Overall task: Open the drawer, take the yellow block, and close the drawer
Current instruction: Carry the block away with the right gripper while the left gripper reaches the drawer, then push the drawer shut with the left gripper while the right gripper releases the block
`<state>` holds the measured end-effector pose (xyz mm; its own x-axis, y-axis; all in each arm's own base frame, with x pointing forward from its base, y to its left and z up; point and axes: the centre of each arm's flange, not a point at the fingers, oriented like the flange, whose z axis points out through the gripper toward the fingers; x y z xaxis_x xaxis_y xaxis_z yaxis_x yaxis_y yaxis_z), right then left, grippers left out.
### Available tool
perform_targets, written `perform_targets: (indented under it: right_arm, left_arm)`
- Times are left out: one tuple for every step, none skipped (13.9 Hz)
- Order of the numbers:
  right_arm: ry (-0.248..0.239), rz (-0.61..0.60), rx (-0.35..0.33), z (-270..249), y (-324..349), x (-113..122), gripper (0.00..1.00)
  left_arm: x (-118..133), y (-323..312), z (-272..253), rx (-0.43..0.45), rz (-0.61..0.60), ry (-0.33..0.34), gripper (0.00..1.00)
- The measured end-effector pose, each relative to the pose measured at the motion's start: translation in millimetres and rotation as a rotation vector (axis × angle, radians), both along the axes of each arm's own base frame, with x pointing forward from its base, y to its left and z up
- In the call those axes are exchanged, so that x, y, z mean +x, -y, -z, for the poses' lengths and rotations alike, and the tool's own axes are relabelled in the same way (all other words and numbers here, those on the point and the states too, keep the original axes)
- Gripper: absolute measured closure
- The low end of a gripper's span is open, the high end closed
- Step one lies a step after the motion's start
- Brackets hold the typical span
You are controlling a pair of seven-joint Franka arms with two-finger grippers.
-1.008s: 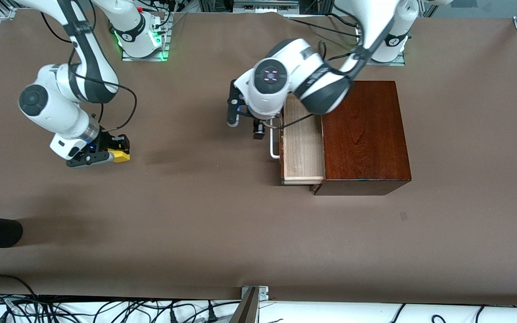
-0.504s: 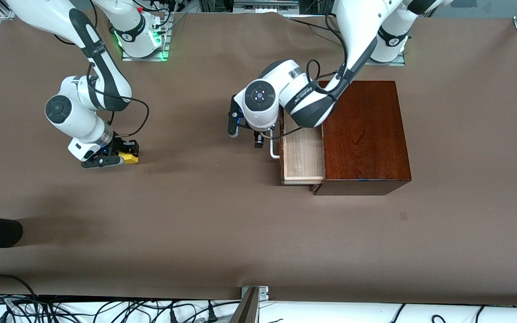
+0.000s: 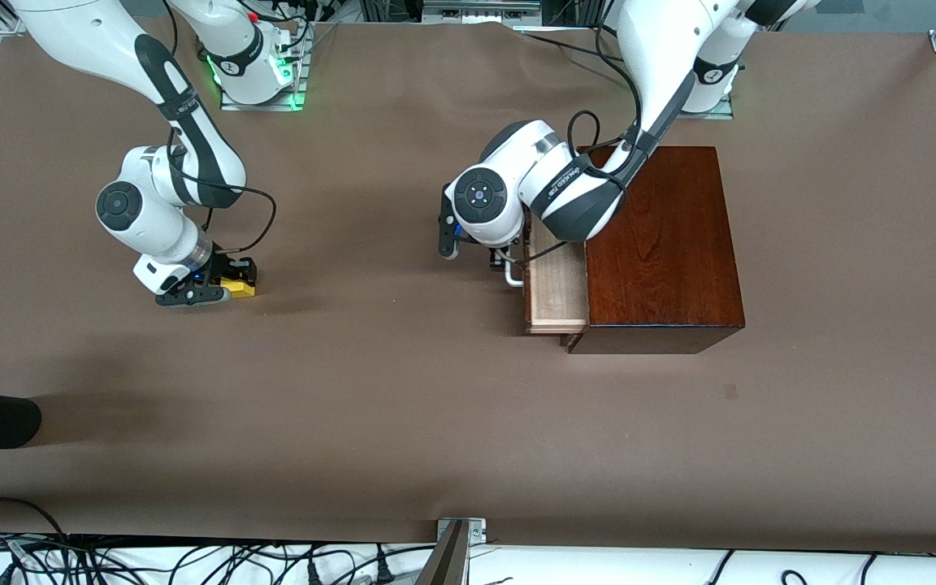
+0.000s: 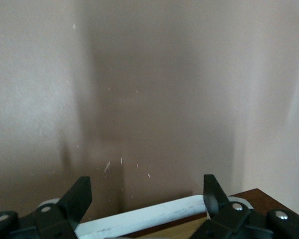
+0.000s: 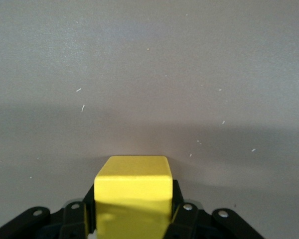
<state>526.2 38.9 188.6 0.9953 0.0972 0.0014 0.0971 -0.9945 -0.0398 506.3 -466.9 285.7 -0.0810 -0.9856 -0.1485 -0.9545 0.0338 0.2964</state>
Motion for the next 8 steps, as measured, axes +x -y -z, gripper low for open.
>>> perform_targets:
  right_arm:
    - [0.002, 0.001, 0.000, 1.4, 0.8, 0.4, 0.30]
    - [0.019, 0.003, 0.000, -2.3, 1.6, 3.7, 0.19]
    - [0.040, 0.004, 0.002, -13.1, 2.1, 10.0, 0.10]
    - [0.061, 0.004, 0.004, -31.9, 2.4, 18.3, 0.00]
    - [0.076, 0.004, 0.007, -58.5, 2.4, 27.9, 0.00]
    - [0.087, 0.004, 0.012, -91.4, 2.9, 37.9, 0.00]
    - [0.090, 0.004, 0.015, -124.8, 3.6, 44.8, 0.00]
    - [0.090, 0.002, 0.019, -158.6, 3.9, 49.0, 0.00]
  left_arm:
    - [-0.4, -2.6, -1.0, 0.021, 0.007, -0.003, 0.00]
    - [0.2, -7.2, -1.6, 0.044, 0.010, -0.007, 0.00]
    - [2.1, -13.6, -1.9, 0.067, 0.007, -0.014, 0.00]
    - [5.1, -21.5, -2.5, 0.091, 0.002, -0.020, 0.00]
    - [9.0, -29.3, -3.8, 0.111, -0.001, -0.021, 0.00]
    - [10.9, -35.1, -5.0, 0.132, -0.001, -0.023, 0.00]
    - [12.3, -39.2, -5.8, 0.149, 0.000, -0.021, 0.00]
    - [13.0, -41.3, -6.1, 0.156, -0.001, -0.022, 0.00]
